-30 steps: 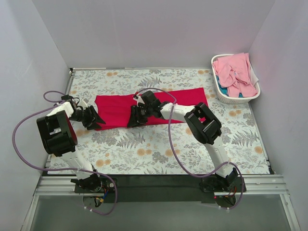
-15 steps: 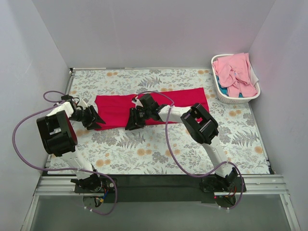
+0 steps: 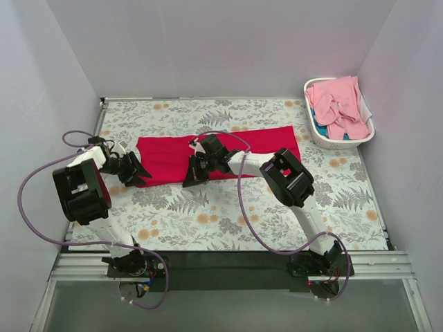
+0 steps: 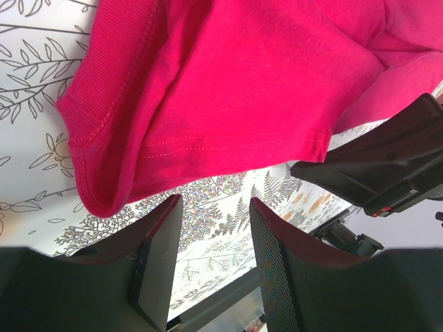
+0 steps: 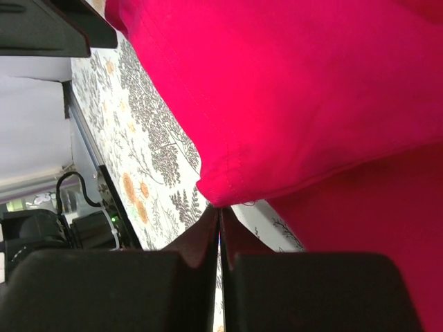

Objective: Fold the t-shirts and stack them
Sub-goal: Fold the tshirt

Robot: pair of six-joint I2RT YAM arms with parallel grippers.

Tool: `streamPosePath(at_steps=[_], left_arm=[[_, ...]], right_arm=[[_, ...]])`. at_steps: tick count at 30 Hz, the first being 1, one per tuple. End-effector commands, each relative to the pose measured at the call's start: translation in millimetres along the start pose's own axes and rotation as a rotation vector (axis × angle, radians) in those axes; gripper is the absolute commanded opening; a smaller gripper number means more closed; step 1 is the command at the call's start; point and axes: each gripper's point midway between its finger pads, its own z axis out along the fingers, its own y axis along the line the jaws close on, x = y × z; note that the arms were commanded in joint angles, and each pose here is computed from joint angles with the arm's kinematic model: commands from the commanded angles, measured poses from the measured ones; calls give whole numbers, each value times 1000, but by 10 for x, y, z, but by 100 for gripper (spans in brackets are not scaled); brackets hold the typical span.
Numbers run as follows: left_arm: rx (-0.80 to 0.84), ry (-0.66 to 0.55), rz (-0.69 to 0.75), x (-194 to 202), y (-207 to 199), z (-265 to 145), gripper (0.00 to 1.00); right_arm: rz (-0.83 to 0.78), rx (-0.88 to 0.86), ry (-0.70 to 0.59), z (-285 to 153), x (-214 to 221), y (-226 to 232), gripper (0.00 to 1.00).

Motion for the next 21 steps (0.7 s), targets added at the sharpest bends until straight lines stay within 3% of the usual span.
streamPosePath(at_steps=[1, 21], left_arm=[[14, -28, 13, -43, -65, -61, 43], [-45, -27, -3, -64, 56, -31, 45]], right_arm=[[-70, -62, -68, -115, -304, 263, 1], [-149, -129, -130, -260, -494, 510, 1]])
